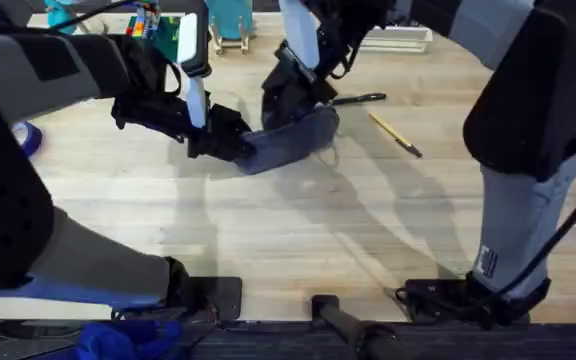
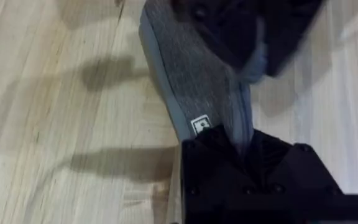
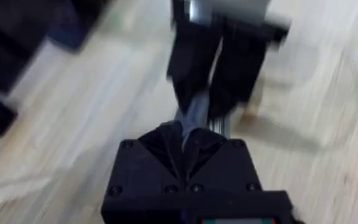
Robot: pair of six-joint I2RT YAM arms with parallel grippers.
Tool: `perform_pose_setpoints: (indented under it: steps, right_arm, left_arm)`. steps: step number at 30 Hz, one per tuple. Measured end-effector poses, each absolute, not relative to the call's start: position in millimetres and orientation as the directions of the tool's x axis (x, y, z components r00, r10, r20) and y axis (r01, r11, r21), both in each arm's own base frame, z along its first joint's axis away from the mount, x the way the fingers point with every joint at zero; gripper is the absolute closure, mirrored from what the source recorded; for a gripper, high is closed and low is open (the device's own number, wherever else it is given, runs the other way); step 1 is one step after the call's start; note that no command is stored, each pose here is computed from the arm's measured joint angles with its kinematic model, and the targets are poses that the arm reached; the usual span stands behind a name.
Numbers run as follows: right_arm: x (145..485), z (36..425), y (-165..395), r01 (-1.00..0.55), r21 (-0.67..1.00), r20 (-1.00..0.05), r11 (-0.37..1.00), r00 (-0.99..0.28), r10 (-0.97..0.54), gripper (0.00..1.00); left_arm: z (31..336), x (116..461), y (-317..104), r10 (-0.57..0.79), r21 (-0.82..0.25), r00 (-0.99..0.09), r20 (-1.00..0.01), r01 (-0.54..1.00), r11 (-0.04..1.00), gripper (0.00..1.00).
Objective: Unzip the bag, pick up the pens from the table one at a time and place them inside, then zip the bag closed.
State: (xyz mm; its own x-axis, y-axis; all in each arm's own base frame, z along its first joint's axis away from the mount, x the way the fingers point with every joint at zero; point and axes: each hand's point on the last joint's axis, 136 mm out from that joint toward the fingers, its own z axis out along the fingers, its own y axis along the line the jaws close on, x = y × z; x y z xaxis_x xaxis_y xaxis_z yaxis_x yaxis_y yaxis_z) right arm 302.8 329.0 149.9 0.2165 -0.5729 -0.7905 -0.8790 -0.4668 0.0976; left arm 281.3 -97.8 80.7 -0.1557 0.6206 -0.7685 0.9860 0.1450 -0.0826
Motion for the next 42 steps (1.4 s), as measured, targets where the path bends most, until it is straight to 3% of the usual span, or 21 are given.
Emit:
perform_pose_setpoints:
  steps: [33, 35, 40, 42]
  right_arm:
    - [276, 155, 355, -0.841, 0.092, -0.811, -0.534, 0.248, -0.53, 0.97]
    - [274, 161, 357, -0.84, 0.102, -0.831, -0.533, 0.222, -0.51, 0.813]
    - [269, 187, 366, -0.837, 0.1, -0.891, -0.538, 0.165, -0.423, 0.089]
    - [270, 193, 366, -0.839, 0.102, -0.904, -0.534, 0.146, -0.402, 0.013]
  left_arm:
    - [81, 281, -98, 0.62, -0.086, -0.158, -0.769, 0.986, 0.145, 0.959]
    - [81, 281, -98, 0.619, -0.083, -0.156, -0.77, 0.986, 0.144, 0.959]
    - [81, 281, -99, 0.622, -0.081, -0.152, -0.768, 0.987, 0.14, 0.959]
    - [81, 281, -99, 0.622, -0.082, -0.152, -0.768, 0.987, 0.14, 0.959]
